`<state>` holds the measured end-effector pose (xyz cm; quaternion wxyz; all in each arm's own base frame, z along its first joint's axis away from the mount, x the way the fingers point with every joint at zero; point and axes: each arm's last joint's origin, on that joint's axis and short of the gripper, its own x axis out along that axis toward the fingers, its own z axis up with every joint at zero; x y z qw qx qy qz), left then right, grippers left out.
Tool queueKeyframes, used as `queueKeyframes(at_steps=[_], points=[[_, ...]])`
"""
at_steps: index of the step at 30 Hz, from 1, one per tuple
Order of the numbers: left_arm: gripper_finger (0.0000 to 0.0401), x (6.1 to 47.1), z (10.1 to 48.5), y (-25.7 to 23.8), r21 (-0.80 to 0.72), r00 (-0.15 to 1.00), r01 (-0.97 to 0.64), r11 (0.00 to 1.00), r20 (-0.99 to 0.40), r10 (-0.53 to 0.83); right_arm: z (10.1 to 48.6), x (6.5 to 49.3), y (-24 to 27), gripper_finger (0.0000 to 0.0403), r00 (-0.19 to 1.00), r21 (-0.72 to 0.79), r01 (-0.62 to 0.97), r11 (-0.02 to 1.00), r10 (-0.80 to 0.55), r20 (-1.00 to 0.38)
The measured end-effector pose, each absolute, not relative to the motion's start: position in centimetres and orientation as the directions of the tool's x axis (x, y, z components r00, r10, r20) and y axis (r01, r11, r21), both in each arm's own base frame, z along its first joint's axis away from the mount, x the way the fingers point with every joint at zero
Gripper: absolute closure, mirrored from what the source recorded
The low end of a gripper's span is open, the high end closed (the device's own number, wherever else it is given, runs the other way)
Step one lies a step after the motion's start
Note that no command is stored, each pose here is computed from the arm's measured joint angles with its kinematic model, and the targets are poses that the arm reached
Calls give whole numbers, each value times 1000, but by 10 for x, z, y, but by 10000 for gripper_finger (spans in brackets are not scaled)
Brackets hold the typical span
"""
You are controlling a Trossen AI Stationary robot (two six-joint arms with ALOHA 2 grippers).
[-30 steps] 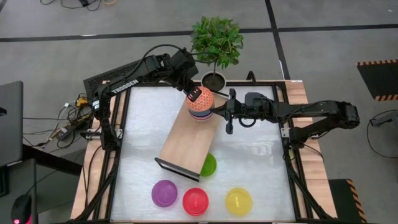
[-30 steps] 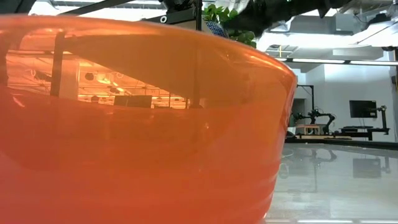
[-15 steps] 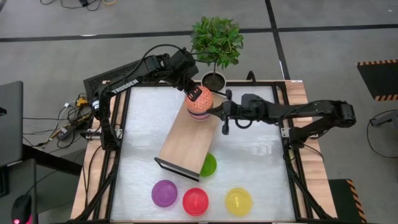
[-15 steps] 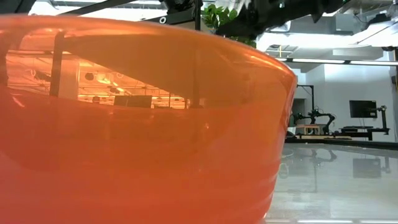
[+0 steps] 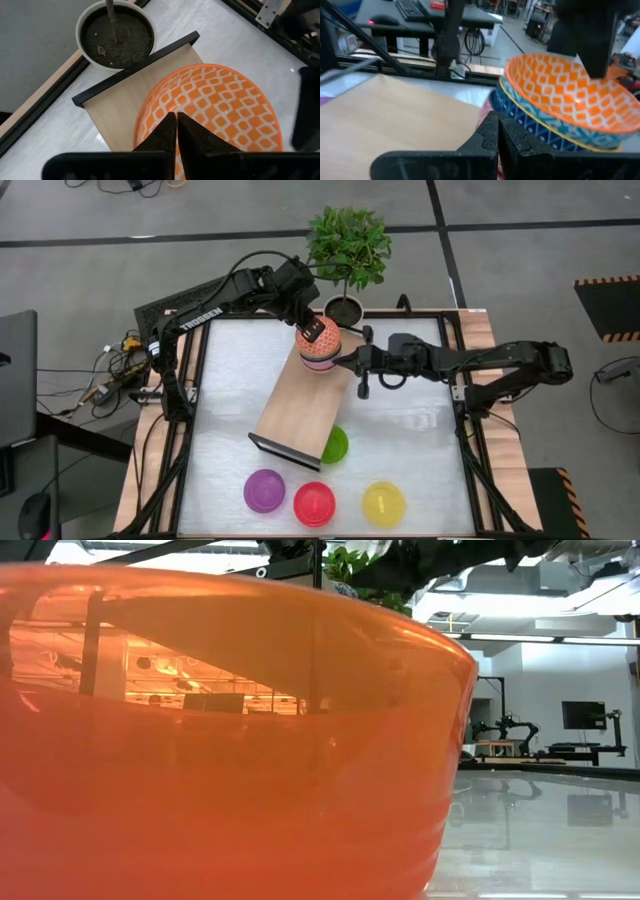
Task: Place and stack bowls onto a shelf
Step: Stack the orange patterned bowl on top of the yellow patterned bowl on the shelf
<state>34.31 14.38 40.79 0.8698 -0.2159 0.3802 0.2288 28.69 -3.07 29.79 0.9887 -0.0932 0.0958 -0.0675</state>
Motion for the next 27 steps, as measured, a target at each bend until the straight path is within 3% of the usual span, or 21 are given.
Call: queueKeyframes(at_steps=[6, 27], points=[[401, 343, 408, 144, -203, 608, -562, 802, -758, 235, 310, 282, -33, 383, 978, -222, 160, 962, -185, -96], [401, 345, 410, 145, -213, 628, -559, 801, -739, 242, 292, 288, -41, 383, 956, -227, 152, 962, -201, -215]])
